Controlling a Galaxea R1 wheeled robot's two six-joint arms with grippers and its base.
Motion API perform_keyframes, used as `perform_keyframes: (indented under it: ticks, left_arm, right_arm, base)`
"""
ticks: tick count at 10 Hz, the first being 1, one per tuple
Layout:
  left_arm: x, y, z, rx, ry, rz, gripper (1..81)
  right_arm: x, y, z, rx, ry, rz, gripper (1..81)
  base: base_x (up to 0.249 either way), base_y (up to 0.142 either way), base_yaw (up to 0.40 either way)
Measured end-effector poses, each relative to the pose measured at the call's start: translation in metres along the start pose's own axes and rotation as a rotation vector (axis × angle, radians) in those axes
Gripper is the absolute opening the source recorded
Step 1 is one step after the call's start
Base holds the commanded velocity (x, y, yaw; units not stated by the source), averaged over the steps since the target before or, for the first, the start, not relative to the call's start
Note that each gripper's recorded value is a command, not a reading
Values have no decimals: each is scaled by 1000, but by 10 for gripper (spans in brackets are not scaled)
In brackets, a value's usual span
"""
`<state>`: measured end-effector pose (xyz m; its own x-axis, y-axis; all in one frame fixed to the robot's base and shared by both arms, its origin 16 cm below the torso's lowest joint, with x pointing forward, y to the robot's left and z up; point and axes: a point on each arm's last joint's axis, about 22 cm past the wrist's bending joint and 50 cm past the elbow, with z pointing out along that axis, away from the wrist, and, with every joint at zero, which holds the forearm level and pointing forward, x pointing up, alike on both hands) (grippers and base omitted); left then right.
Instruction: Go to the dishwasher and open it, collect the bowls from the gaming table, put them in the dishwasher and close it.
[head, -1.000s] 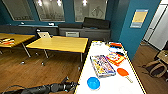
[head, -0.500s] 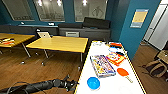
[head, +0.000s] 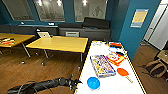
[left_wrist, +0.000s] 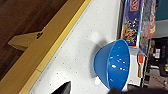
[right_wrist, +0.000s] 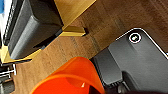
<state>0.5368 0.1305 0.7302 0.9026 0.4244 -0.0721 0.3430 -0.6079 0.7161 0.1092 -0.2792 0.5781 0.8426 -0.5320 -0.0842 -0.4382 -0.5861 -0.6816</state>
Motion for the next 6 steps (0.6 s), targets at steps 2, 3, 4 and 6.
perform_keyframes:
  ticks: [2, 3, 4, 6]
  left_arm:
    - [-3, 6, 10, 3, -5, 20, 811]
    - [-3, 7, 14, 7, -2, 28, 811]
    - [-3, 8, 18, 10, 0, 33, 811]
    - [-9, 19, 31, 7, -11, 47, 811]
  right_arm:
    - [0, -1, 2, 1, 1, -1, 10]
    - [1, -3, 4, 6, 1, -3, 10]
    - [2, -3, 4, 6, 2, -3, 10]
    - [2, -3, 4, 5, 2, -2, 10]
  base:
    - [0, 0, 0]
    - [0, 0, 0]
    - [0, 0, 0]
    - [0, 0, 0]
